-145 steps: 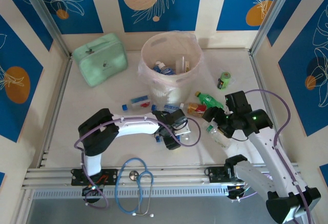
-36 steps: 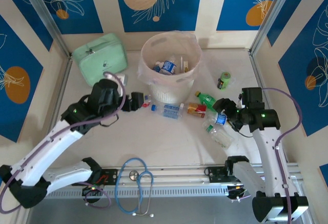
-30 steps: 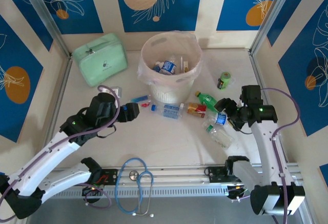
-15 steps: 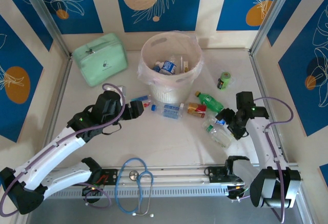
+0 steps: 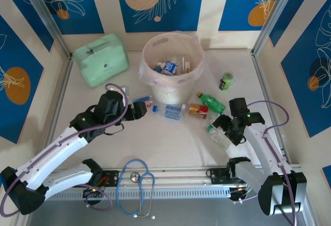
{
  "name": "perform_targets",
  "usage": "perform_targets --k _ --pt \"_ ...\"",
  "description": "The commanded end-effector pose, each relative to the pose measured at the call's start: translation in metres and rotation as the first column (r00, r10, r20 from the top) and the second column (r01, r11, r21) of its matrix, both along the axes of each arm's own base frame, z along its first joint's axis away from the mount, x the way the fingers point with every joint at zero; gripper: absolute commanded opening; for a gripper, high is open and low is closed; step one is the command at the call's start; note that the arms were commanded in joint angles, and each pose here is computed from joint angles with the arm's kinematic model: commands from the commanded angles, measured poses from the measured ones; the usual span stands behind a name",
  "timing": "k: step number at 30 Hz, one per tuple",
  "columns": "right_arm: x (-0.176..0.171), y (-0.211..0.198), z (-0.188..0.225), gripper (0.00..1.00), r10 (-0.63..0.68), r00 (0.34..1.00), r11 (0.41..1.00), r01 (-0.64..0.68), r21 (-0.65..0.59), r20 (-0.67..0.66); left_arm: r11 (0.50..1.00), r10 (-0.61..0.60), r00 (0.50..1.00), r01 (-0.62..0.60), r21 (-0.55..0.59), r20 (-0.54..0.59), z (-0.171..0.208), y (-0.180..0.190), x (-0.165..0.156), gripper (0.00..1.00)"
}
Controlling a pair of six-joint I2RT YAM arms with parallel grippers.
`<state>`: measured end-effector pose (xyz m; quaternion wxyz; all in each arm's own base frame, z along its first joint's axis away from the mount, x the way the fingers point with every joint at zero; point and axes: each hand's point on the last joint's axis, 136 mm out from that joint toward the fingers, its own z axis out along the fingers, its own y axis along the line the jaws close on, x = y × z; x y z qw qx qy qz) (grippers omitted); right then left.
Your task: Put the plastic bottles in the bin
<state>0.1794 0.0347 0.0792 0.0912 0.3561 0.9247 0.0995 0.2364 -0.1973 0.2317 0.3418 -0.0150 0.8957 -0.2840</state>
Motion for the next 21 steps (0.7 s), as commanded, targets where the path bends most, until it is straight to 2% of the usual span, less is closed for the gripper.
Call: perform_targets --k 1,5,9,15,21 --pt "-0.006 0.028 -0.005 0.87 0.063 0.998 0.994 -0.060 0.093 -0.023 1.000 0.001 1.000 -0.001 -0.026 0.014 0.007 -0.003 0.004 0.82" --pt "-0.013 0.058 0.004 0.87 0.155 0.988 0.976 -0.151 0.156 -0.015 1.000 0.000 1.000 0.000 -0.027 0.015 0.007 -0.003 0.004 0.82" --pt "-0.018 0.076 0.016 0.87 0.243 0.970 0.958 -0.240 0.155 -0.004 1.000 0.002 1.000 -0.001 -0.027 0.016 0.007 -0.004 0.005 0.82" --pt "-0.007 0.058 0.024 0.88 0.304 0.953 0.953 -0.304 -0.020 0.006 1.000 0.002 1.000 -0.001 -0.025 0.014 0.006 -0.004 0.005 0.82" --pt "0.002 0.048 -0.001 0.88 0.366 0.929 0.919 -0.370 -0.133 -0.054 1.000 0.007 1.000 -0.006 -0.025 0.014 0.006 -0.003 0.005 0.83"
